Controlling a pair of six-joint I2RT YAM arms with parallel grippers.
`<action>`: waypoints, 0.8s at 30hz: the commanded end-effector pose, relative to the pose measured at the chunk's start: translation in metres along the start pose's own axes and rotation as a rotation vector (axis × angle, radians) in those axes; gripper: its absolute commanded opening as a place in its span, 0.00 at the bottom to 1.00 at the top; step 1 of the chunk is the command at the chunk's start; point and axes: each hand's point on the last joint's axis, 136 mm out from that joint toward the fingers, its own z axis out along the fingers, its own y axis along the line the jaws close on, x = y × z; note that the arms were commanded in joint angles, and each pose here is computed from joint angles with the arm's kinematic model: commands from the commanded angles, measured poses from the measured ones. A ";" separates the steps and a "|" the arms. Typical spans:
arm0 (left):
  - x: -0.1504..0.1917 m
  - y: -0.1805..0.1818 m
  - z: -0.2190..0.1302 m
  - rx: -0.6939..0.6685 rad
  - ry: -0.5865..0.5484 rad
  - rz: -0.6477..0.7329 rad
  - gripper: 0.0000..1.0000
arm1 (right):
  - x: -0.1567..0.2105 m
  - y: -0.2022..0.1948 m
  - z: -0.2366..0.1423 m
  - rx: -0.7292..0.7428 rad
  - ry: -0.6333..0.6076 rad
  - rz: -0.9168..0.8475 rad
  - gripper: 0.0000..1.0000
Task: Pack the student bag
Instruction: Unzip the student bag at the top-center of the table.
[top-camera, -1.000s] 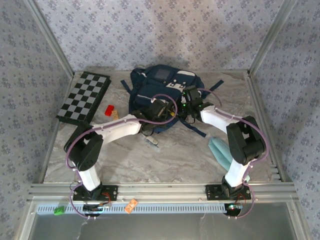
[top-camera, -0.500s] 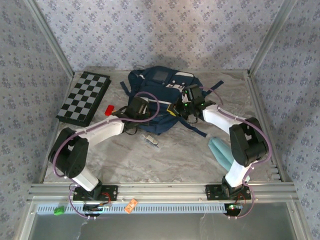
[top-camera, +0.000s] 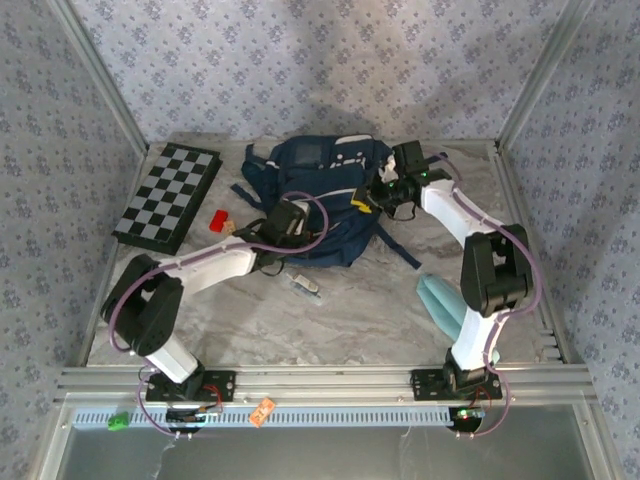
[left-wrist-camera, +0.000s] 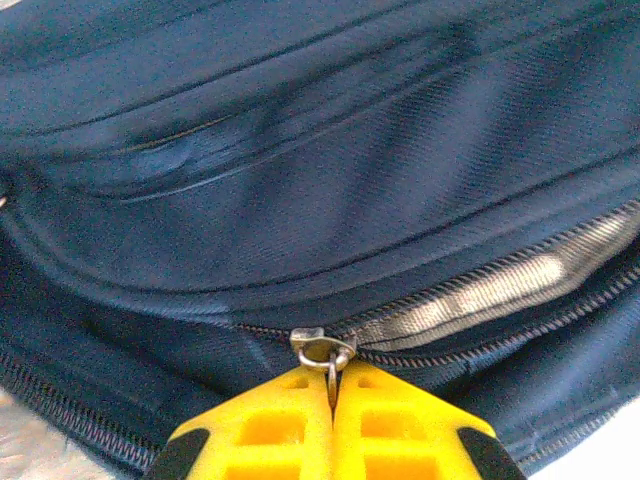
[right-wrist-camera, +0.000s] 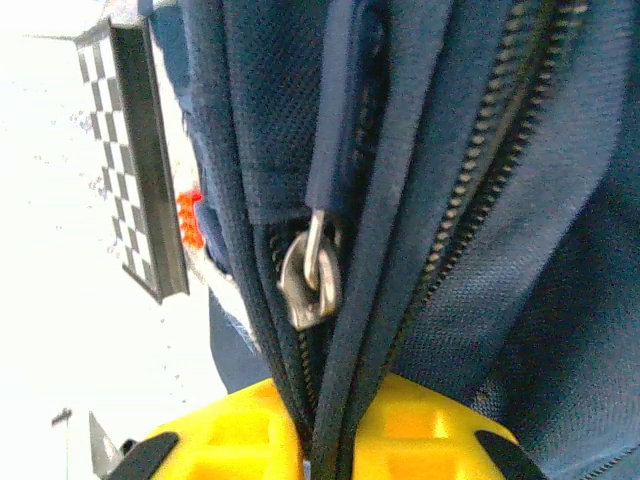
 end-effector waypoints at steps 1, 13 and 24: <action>-0.010 -0.036 0.007 0.043 0.007 -0.002 0.00 | -0.030 0.009 -0.002 -0.011 -0.055 -0.071 0.22; -0.021 -0.039 0.014 0.022 -0.004 0.025 0.00 | 0.049 -0.015 0.019 -0.006 -0.121 0.068 0.59; -0.016 -0.016 0.007 -0.018 0.009 0.019 0.00 | 0.027 -0.013 0.040 0.014 -0.175 0.064 0.17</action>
